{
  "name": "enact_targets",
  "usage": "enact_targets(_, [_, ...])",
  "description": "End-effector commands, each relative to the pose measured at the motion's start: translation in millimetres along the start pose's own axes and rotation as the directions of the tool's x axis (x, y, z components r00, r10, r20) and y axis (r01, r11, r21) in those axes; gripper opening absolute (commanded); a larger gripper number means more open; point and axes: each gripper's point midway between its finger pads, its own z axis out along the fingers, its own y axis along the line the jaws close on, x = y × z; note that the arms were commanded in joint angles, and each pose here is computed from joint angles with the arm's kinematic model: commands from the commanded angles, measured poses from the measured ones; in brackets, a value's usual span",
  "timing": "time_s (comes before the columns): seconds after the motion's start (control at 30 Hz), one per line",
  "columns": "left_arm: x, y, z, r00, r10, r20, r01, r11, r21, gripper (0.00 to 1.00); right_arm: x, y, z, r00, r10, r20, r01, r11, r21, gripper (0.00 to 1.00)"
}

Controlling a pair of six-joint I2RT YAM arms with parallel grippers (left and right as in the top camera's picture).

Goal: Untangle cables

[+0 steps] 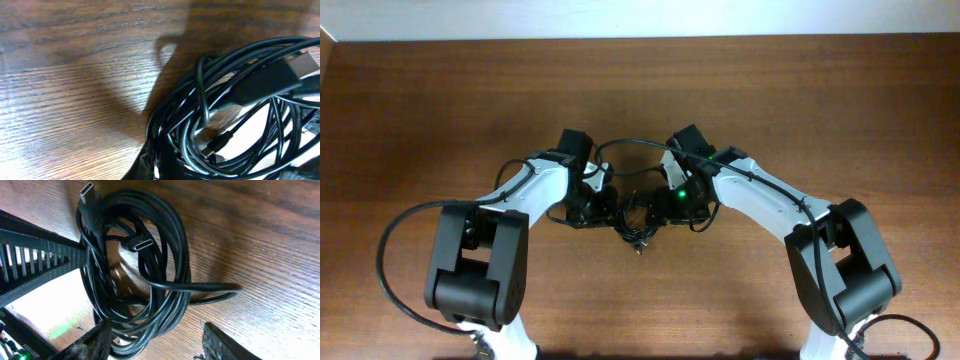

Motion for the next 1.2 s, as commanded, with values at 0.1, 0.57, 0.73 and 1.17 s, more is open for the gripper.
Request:
enact_targets(0.1, [1,24,6,0.999,0.037,0.002,-0.036,0.992,-0.123,0.08,5,-5,5,1.000,-0.008,-0.016,0.008,1.000,0.019,0.59])
enact_targets(0.57, [-6,27,-36,0.999,-0.039,-0.020,0.037,0.995,-0.090,0.02,2,22,-45,1.000,-0.006,-0.028,-0.002,0.956,-0.292,0.74])
enact_targets(0.73, [-37,9,-46,0.996,0.030,0.079,-0.024,0.997,-0.075,0.14,0,6,-45,1.000,0.027,-0.016,-0.029,0.975,-0.221,0.04])
enact_targets(1.17, [-38,-30,-16,0.958,0.268,0.103,-0.256,0.960,-0.115,0.55,22,-58,-49,0.981,0.179,-0.068,-0.175,0.982,0.067,0.13])
